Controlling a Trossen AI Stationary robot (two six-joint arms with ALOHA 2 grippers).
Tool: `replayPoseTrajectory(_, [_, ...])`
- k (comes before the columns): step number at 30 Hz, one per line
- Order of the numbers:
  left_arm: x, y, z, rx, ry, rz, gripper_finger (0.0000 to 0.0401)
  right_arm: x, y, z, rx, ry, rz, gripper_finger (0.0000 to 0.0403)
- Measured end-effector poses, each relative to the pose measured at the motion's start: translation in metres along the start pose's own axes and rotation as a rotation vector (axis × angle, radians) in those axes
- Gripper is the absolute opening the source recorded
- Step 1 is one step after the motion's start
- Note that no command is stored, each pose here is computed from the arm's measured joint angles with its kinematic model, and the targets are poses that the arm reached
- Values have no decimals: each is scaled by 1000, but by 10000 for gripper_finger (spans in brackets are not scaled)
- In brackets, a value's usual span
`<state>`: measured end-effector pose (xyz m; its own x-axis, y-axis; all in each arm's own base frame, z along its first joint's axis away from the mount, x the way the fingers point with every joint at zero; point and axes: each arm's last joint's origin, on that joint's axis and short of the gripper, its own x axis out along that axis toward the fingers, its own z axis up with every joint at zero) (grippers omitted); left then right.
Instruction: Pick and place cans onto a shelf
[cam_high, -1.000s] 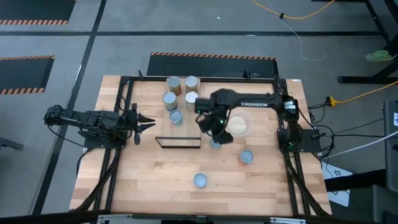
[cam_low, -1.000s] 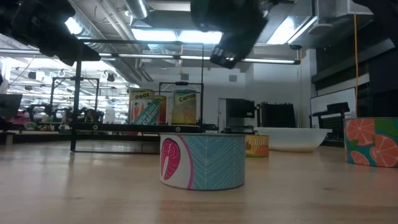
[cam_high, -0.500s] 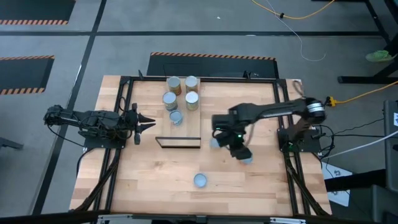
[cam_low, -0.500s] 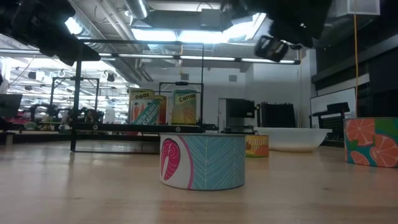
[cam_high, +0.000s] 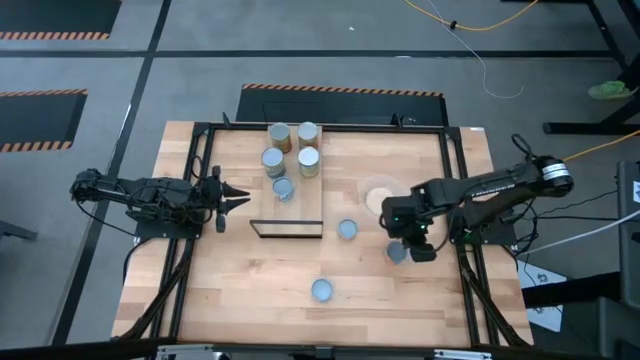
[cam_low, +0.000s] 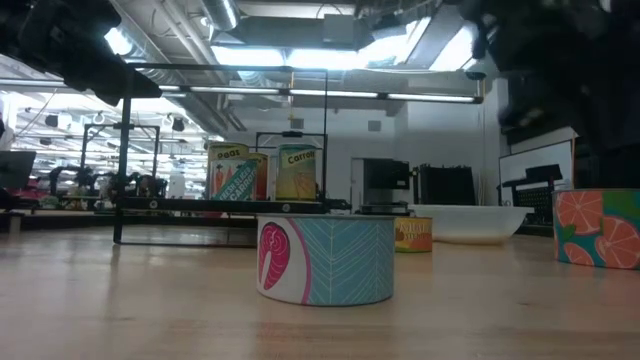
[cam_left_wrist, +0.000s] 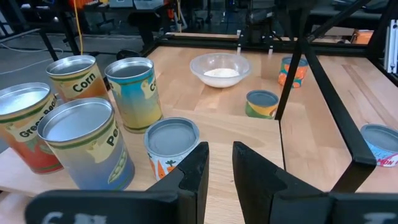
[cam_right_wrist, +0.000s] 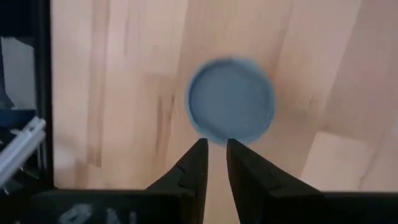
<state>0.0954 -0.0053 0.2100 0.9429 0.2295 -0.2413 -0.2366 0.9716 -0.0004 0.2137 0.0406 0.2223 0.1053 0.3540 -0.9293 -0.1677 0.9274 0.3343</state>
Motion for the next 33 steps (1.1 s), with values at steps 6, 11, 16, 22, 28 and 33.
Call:
replayPoseTrajectory(6, [0, 0, 0, -9, -1, 7, 65, 16, -6, -12, 15, 56, 0, 65])
replayPoseTrajectory(11, [0, 0, 0, -49, -1, 7, 65, 18, -6, -10, 3, 29, 22, 65])
replayPoseTrajectory(16, [0, 0, 0, -50, -1, 7, 65, 18, -6, -7, -54, -8, 19, 65])
replayPoseTrajectory(22, [0, 0, 0, -50, -1, 7, 65, 17, -6, -2, -41, -51, 18, 67])
replayPoseTrajectory(28, [0, 0, 0, -50, -1, 7, 65, 17, -6, 7, 16, -143, 24, 117])
replayPoseTrajectory(33, [0, 0, 0, -49, 0, 8, 65, 16, -6, 10, 161, -170, 39, 159])
